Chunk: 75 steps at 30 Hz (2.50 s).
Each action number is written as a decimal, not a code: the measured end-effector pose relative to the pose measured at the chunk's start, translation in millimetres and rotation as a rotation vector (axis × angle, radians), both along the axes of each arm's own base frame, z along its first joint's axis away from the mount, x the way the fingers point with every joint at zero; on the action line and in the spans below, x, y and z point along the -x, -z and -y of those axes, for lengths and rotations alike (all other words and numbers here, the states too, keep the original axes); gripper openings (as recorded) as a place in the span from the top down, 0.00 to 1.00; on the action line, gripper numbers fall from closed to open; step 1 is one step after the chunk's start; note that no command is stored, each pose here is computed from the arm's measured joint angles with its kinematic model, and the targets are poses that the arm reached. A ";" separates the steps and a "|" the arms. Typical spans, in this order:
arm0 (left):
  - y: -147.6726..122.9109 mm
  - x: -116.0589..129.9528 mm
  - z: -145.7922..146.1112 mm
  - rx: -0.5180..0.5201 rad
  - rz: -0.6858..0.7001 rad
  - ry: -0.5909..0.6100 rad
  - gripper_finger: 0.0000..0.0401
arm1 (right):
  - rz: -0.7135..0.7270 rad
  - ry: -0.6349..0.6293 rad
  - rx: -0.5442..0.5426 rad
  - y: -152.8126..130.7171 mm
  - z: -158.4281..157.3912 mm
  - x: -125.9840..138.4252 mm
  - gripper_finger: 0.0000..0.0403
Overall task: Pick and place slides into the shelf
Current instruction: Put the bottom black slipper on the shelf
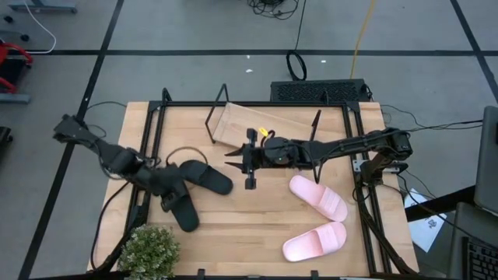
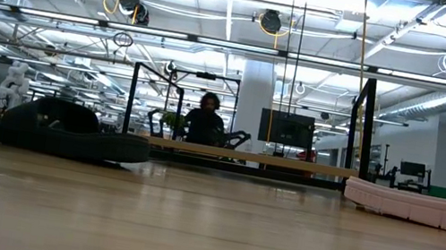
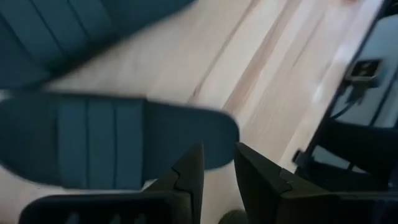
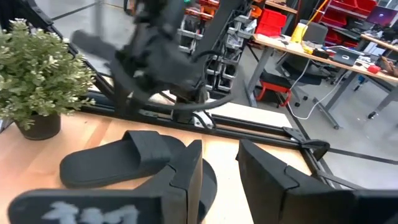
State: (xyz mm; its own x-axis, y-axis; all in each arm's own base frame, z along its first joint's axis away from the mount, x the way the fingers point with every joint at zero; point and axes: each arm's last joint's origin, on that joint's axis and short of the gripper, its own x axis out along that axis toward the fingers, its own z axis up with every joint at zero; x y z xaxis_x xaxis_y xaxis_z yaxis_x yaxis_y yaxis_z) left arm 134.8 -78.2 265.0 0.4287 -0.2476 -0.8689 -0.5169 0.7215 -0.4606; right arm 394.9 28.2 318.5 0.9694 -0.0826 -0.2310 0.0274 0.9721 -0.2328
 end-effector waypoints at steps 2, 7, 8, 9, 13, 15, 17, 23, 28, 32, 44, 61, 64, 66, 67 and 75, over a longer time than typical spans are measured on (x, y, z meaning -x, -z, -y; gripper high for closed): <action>6.1 -2.2 9.6 -0.002 -0.050 -0.017 0.79 | -0.001 0.004 0.000 0.1 2.1 -0.1 0.76; 21.0 -5.3 30.9 -0.020 -0.155 -0.050 0.79 | -0.001 0.012 0.003 0.0 5.9 -0.4 0.76; 23.6 -5.6 34.3 -0.025 -0.172 -0.057 0.79 | -0.001 0.013 0.003 0.1 6.5 -0.4 0.76; 26.4 -6.0 37.3 -0.035 -0.185 -0.063 0.79 | -0.002 0.014 0.003 0.2 7.0 -0.4 0.76; 35.5 -9.1 44.6 -0.083 -0.212 -0.102 0.79 | -0.002 0.016 0.003 0.2 7.5 -0.4 0.76; 39.1 -10.6 45.8 -0.114 -0.218 -0.129 0.79 | -0.003 0.015 0.003 0.2 7.4 -0.4 0.76; 42.5 -12.6 46.6 -0.139 -0.220 -0.154 0.79 | -0.003 0.015 0.003 0.3 7.4 -0.4 0.76; 52.6 -16.9 49.8 -0.197 -0.261 -0.164 0.79 | -0.007 0.015 0.003 0.6 7.4 -0.3 0.76; 41.2 -18.8 50.9 -0.220 -0.285 -0.179 0.79 | -0.007 0.015 0.003 0.7 7.4 -0.3 0.76; 27.7 -19.0 49.6 -0.263 -0.275 -0.185 0.79 | -0.008 0.015 0.003 0.7 7.4 -0.3 0.76; 24.2 -19.8 49.3 -0.202 -0.303 -0.191 0.79 | -0.008 0.015 0.003 0.7 7.4 -0.3 0.76; 24.2 -19.6 49.6 -0.194 -0.311 -0.186 0.79 | -0.007 0.015 0.000 0.7 7.4 -0.3 0.76; 24.2 -19.6 49.6 -0.189 -0.313 -0.201 0.79 | -0.007 0.015 0.000 0.7 7.4 -0.3 0.76; 24.2 -19.6 49.5 -0.185 -0.314 -0.215 0.79 | -0.007 0.015 0.000 0.7 7.4 -0.3 0.76; 24.2 -19.7 49.5 -0.184 -0.314 -0.221 0.79 | -0.007 0.015 0.000 0.7 7.4 -0.3 0.76; 24.3 -21.2 44.9 -0.196 -0.324 -0.246 0.79 | -0.007 0.015 0.000 0.7 7.4 -0.3 0.76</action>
